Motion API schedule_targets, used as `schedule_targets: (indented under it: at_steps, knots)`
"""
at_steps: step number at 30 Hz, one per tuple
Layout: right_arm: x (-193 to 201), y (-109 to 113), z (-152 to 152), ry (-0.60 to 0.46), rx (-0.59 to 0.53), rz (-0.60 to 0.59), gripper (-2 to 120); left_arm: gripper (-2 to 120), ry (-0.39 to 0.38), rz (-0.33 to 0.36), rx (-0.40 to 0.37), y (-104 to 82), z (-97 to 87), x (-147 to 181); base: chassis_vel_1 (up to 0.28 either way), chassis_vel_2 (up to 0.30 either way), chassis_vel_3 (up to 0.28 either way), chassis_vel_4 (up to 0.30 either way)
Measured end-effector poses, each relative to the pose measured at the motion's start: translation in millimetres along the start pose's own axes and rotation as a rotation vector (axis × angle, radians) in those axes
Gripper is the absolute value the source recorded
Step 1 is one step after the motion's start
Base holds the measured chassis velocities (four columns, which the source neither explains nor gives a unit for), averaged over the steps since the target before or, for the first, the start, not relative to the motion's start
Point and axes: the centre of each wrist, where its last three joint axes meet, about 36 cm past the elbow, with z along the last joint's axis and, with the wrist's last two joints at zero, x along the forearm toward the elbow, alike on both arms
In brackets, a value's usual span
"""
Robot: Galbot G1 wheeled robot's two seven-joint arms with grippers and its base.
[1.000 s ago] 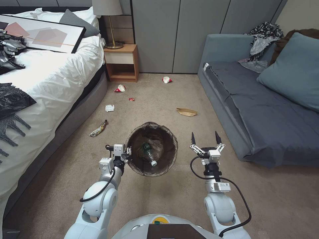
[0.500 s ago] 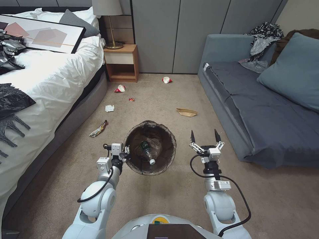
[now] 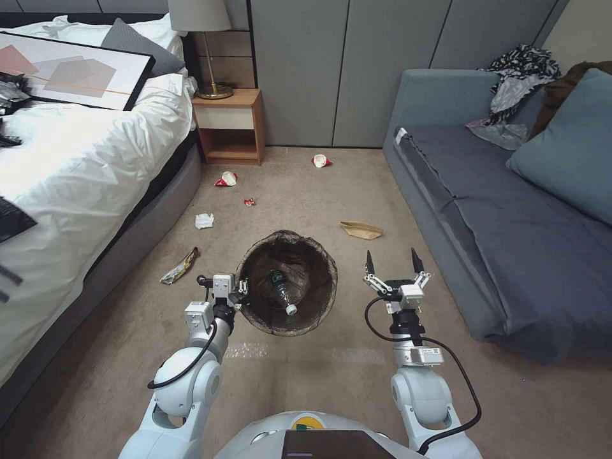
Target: Pick up the trash bin, then pick up the garbage from the floor and place it into the trash bin.
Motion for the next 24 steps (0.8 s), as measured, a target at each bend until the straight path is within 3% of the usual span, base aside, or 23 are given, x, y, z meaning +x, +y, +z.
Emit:
schedule_targets:
  at_steps: [15,24]
  knots:
    - [2.0,4.1,8.1,-0.057,0.020,-0.038,100,0,-0.005,-0.004,-0.002,1.3,-0.5,-0.4,-0.242,0.247,0.247,-0.243]
    - [-1.2,1.2,7.7,-0.068,0.035,-0.057,100,0,-0.021,-0.006,0.001,2.9,-6.1,-0.6,-0.038,0.023,0.027,-0.025]
